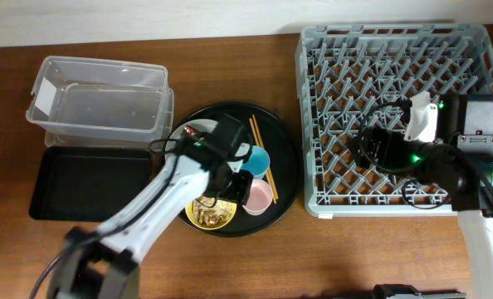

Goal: Sort waste into correct bins and load items into the dishwasher rack

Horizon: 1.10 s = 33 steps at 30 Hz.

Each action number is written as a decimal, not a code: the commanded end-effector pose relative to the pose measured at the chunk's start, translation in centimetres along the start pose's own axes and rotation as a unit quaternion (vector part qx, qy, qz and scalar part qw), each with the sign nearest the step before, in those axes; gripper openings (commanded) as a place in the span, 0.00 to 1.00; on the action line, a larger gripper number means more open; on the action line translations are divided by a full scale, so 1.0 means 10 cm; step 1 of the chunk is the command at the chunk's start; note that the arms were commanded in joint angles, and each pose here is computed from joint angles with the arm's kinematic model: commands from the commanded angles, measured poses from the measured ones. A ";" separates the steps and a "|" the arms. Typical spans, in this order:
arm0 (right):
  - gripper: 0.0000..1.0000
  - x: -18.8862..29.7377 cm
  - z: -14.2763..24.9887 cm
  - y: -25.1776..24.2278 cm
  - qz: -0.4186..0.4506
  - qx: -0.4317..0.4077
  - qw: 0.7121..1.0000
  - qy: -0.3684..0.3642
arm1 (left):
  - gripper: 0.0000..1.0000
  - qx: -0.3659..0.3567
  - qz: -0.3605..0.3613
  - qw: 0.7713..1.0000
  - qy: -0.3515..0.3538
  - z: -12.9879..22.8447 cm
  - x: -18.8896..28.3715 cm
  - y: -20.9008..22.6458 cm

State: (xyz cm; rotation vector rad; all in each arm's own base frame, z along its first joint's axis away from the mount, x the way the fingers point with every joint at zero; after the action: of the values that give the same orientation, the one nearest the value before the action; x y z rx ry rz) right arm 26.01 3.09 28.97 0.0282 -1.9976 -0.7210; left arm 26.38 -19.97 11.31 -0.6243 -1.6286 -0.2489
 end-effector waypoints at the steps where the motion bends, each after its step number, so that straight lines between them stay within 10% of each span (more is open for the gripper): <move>1: 0.99 0.06 -0.03 0.04 -0.009 -0.001 1.000 -0.007 | 0.24 0.023 -0.030 0.999 0.033 0.00 -0.30 0.11; 3: 0.99 0.06 -0.03 0.04 -0.009 -0.001 1.000 -0.007 | 0.00 0.021 -0.013 0.999 0.020 -0.09 -0.20 0.04; 8: 0.99 0.06 0.00 0.11 -0.032 0.051 0.998 0.002 | 0.00 -0.064 0.145 0.984 -0.087 -0.38 0.80 -0.32; 13: 0.91 0.43 0.43 1.20 -0.394 0.253 0.881 0.071 | 0.00 -0.115 0.470 0.831 -0.273 -0.49 1.98 -0.39; 17: 0.97 0.47 0.65 1.59 -0.445 0.339 0.826 0.070 | 0.00 -0.130 0.530 0.788 -0.285 -0.45 2.18 -0.48; 20: 0.95 0.36 0.77 1.75 -0.461 0.351 0.809 0.097 | 0.00 -0.130 0.536 0.783 -0.286 -0.44 2.20 -0.49; 23: 0.59 0.22 0.80 1.79 -0.460 0.345 0.809 0.120 | 0.00 -0.130 0.536 0.784 -0.286 -0.44 2.20 -0.48; 28: 0.44 0.37 0.66 1.70 -0.454 0.335 0.821 0.085 | 0.10 -0.126 0.510 0.803 -0.282 -0.47 2.11 -0.45; 29: 0.44 0.37 0.65 1.70 -0.451 0.334 0.823 0.084 | 0.55 -0.126 0.507 0.805 -0.282 -0.47 2.10 -0.45; 33: 0.41 0.21 0.17 1.05 -0.289 0.199 0.936 0.029 | 0.68 -0.098 0.408 0.871 -0.255 -0.50 1.80 -0.27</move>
State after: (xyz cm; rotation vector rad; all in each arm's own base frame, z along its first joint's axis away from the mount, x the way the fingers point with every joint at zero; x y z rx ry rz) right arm 24.60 16.68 36.14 1.2761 -1.9127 -0.5768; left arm 27.44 -20.79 32.18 -1.7463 -1.5865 0.5513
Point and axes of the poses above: each gripper's point midway between its finger pads, its own x axis back along the fingers, its own y axis along the line the jaws close on, z = x × y, the point moved 3 cm from there along x, back along the fingers, and after that the axes turned 13 degrees about -x, right-handed, at the moved point
